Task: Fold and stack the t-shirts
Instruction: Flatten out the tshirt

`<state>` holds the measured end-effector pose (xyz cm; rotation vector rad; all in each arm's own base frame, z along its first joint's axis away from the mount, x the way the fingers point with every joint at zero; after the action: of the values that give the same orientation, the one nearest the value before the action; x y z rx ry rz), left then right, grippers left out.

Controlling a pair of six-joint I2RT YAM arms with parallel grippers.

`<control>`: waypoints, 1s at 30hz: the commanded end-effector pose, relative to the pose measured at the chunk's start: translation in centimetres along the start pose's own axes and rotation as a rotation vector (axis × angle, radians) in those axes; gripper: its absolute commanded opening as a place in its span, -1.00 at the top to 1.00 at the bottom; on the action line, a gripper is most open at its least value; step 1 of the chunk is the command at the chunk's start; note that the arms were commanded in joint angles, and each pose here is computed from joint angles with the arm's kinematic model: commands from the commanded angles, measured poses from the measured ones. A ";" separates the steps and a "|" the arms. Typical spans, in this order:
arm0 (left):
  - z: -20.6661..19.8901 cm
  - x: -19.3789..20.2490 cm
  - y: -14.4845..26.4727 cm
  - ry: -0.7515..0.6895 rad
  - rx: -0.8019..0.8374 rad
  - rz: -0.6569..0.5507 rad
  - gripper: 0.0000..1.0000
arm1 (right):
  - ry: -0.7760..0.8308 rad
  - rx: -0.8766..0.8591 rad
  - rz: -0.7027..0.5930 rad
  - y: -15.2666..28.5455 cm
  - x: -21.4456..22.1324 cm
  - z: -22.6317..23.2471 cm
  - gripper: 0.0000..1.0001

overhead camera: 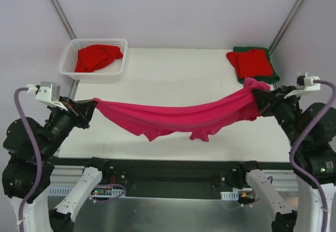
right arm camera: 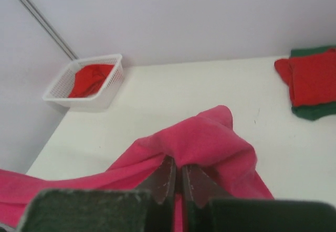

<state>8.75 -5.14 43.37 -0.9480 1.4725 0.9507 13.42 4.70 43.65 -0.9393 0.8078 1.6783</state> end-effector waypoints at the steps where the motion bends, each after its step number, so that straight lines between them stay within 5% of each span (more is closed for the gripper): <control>1: 1.2 4.5 -5.1 0.090 -0.041 0.208 1.00 | -0.110 0.047 0.180 -6.3 5.6 -2.6 0.98; 7: 4.0 13.6 -13.6 0.201 -0.179 0.472 1.00 | -0.148 0.256 0.377 -14.2 12.9 -7.7 0.98; 9: 4.6 15.5 -16.2 0.213 -0.196 0.513 1.00 | -0.130 0.298 0.462 -16.5 14.5 -8.1 0.54; 10: 4.7 16.4 -16.9 0.216 -0.196 0.542 1.00 | -0.115 0.312 0.486 -17.2 14.9 -8.2 -0.13; 11: 4.8 17.0 -17.6 0.215 -0.200 0.560 0.92 | -0.088 0.337 0.476 -17.8 14.5 -8.2 -0.36; 13: 5.0 18.2 -19.3 0.200 -0.208 0.581 -0.18 | -0.048 0.355 0.522 -18.8 15.8 -7.9 -0.87; 15: 5.1 18.5 -20.0 0.165 -0.236 0.591 -0.88 | -0.013 0.356 0.516 -19.1 15.9 -7.2 -0.99; 16: 5.0 18.0 -20.2 0.158 -0.234 0.576 -0.99 | -0.005 0.357 0.509 -19.1 15.8 -7.0 -0.93; 24: 1.6 16.2 -16.8 0.209 -0.046 0.494 -0.97 | -0.001 0.340 0.541 -17.1 17.7 -6.9 -0.93; 30: -1.8 20.3 -13.6 0.256 0.045 0.591 -0.60 | -0.001 0.353 0.585 -15.6 19.8 -7.7 -0.93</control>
<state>21.64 -11.19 25.30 -0.7228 1.9169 1.2568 26.99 11.09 21.56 -0.4734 1.4304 1.9411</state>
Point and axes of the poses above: each gripper's point midway between its finger pads, its own y axis back along the fingers, its own z axis along the line the jaws close on, x = y × z, the point moved 5 cm from there along y, back along the fingers, and after that the axes turned 13 degrees about -y, right-handed, at the moved point
